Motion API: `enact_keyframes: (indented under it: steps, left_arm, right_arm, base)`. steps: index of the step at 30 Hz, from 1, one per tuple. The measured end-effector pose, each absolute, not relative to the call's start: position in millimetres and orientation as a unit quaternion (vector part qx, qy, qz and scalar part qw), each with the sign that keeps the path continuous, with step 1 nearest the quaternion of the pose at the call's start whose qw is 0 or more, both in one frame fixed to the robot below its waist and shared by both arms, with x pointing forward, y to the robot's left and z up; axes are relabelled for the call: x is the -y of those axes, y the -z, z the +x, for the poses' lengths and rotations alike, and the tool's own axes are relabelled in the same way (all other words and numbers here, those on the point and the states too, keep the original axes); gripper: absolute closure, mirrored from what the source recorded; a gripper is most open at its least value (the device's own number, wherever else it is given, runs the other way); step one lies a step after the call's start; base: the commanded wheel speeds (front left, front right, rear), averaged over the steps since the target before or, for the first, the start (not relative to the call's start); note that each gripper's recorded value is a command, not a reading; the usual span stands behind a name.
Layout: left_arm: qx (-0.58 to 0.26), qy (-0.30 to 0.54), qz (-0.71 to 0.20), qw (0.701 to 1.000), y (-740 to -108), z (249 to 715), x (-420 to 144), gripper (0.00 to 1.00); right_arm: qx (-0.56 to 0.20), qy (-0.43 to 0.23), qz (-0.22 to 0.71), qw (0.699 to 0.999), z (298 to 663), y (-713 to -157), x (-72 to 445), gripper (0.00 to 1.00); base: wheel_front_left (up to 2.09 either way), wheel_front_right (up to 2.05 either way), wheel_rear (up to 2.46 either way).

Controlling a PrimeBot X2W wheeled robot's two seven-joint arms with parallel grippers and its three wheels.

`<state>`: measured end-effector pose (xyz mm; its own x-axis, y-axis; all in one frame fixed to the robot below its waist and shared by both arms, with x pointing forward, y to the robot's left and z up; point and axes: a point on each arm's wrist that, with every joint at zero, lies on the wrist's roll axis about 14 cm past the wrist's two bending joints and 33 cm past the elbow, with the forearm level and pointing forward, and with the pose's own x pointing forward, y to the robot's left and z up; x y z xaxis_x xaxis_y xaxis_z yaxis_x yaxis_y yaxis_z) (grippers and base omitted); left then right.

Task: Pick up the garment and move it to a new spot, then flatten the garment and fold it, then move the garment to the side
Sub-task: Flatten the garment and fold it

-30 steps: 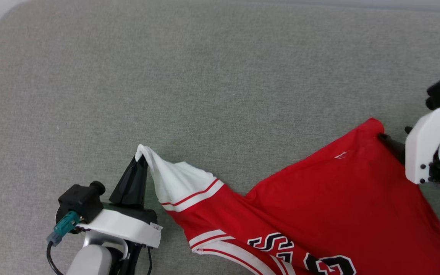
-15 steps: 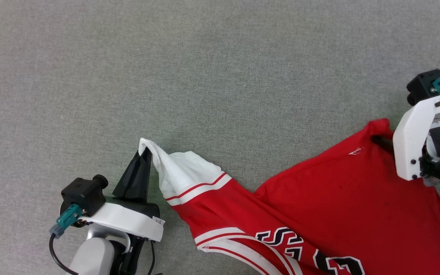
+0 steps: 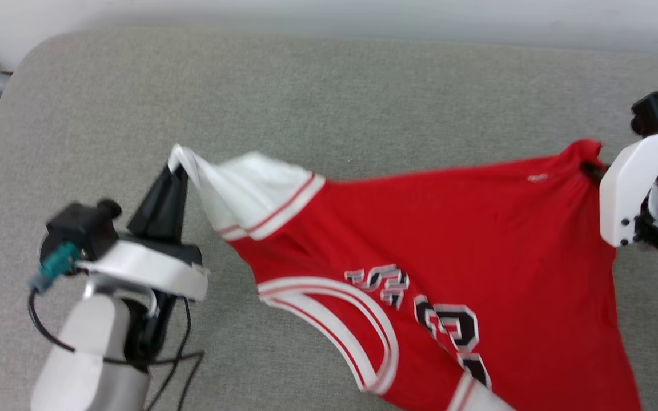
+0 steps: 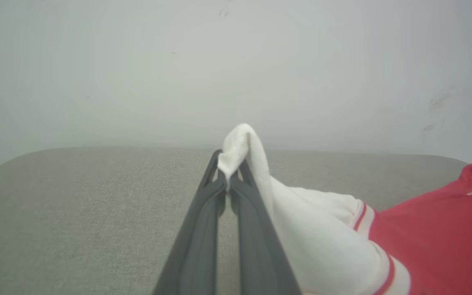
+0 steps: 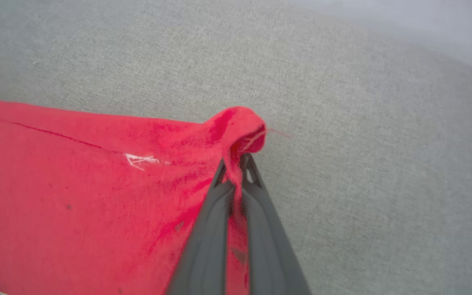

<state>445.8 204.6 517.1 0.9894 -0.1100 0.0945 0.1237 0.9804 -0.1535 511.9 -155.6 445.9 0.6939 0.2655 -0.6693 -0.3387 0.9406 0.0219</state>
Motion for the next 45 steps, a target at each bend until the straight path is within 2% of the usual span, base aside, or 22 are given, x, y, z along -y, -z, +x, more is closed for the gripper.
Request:
enact_keyframes:
  steps: [7,14,19,29,36,45]
  left_arm:
    - [0.127,0.089,-0.064,0.986,-606,493,-196,1.0]
    - [0.155,0.101,-0.06,0.981,-660,543,-191,1.0]
    - [0.186,0.099,-0.027,0.977,-707,580,-193,1.0]
    - [0.245,0.068,0.018,0.967,-776,634,-215,1.0]
    - [0.229,0.061,0.02,0.971,-755,679,-220,1.0]
    - [0.154,0.055,-0.019,0.986,-651,724,-224,1.0]
  right_arm:
    - [-0.233,-0.104,-0.053,0.965,537,-525,187,1.0]
    - [-0.122,-0.064,-0.056,0.989,573,-597,204,1.0]
    - [-0.038,-0.047,-0.061,0.996,601,-650,207,1.0]
    - [0.079,-0.031,-0.053,0.995,642,-722,206,1.0]
    - [0.091,-0.028,-0.053,0.994,682,-709,202,1.0]
    - [0.02,-0.047,-0.045,0.998,729,-610,184,1.0]
  base:
    - [0.0,0.0,0.0]
    - [0.0,0.0,0.0]
    - [0.0,0.0,0.0]
    - [0.0,0.0,0.0]
    - [0.0,0.0,0.0]
    - [0.0,0.0,0.0]
